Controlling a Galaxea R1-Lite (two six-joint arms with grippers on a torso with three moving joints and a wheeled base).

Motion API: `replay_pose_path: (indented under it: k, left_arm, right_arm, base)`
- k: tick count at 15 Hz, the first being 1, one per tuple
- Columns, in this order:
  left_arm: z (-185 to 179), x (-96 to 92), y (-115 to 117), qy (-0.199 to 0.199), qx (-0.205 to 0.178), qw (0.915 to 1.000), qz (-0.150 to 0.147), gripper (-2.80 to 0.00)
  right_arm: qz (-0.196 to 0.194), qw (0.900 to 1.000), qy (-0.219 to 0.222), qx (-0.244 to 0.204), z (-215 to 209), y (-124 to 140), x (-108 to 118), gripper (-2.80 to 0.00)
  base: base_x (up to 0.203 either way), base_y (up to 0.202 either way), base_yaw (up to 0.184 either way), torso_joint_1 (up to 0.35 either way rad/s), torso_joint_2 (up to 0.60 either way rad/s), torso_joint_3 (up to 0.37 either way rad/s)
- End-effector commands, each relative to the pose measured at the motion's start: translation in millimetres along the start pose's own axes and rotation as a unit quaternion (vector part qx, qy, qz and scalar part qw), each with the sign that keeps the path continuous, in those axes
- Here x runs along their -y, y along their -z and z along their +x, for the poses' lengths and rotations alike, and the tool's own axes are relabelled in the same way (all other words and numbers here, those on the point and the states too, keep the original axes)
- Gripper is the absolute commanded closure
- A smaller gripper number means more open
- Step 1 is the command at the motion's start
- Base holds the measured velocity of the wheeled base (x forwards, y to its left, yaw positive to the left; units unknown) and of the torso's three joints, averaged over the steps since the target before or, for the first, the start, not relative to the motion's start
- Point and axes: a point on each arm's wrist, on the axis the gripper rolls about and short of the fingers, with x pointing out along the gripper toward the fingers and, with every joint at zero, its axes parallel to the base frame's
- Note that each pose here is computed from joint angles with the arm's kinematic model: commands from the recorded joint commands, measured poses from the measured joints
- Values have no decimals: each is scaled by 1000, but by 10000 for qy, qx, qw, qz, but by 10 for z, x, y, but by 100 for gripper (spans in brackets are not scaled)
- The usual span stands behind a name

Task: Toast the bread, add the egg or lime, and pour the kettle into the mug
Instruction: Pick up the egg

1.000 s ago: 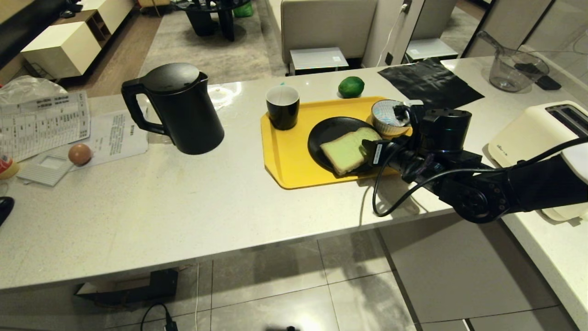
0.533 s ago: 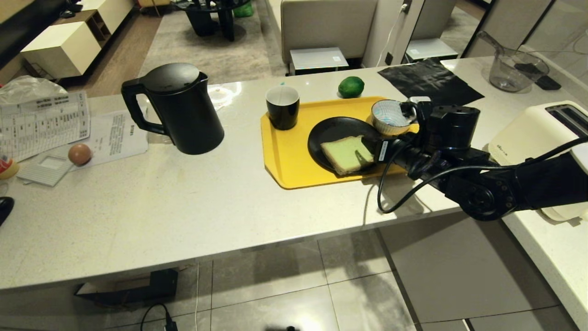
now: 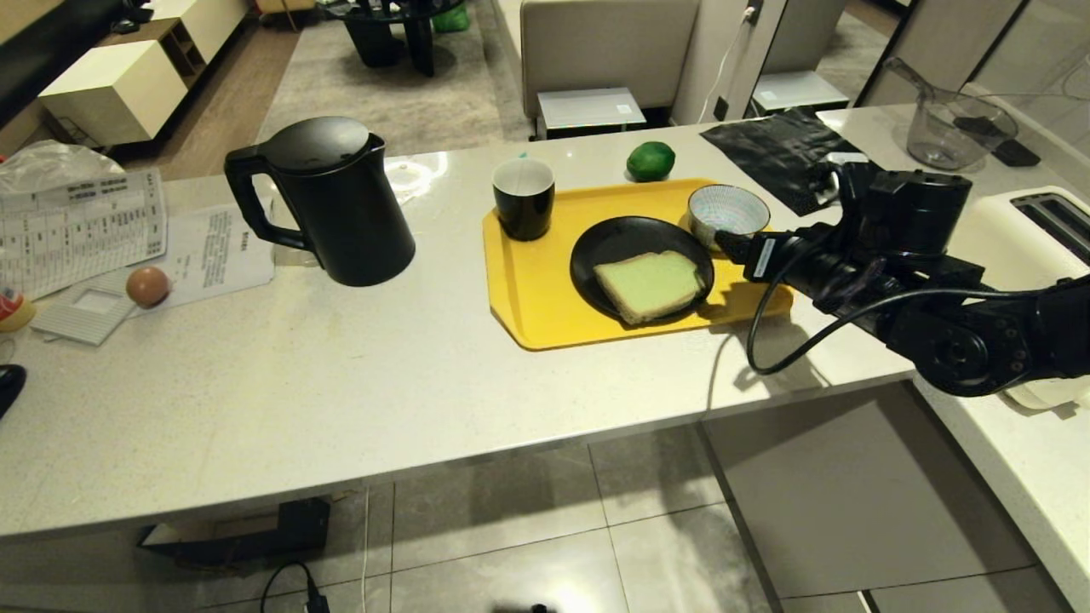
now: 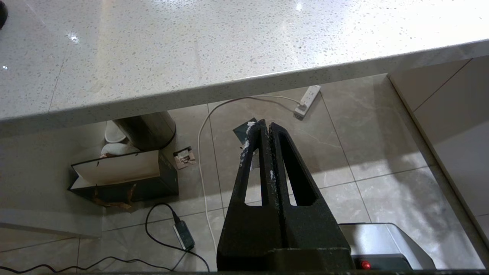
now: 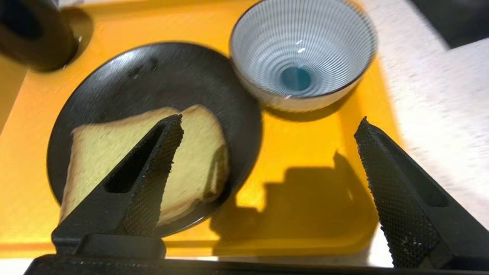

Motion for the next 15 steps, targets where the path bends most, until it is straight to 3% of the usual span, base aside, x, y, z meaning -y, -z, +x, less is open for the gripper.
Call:
replay_pose_path:
  k: [1, 8, 15]
  left_arm:
    - [0, 0, 0, -3, 3, 10000, -1, 0]
    - [0, 0, 0, -3, 3, 10000, -1, 0]
    - [0, 0, 0, -3, 3, 10000, -1, 0]
  right_arm:
    - [-3, 9997, 87, 240, -73, -164, 83, 0]
    - [-18, 9983, 123, 569, -186, -400, 134, 0]
    - [-520, 9888, 502, 1304, -184, -855, 396, 0]
  base:
    - [0, 0, 0, 0, 0, 0]
    - [0, 0, 0, 0, 0, 0]
    - [0, 0, 0, 0, 0, 0]
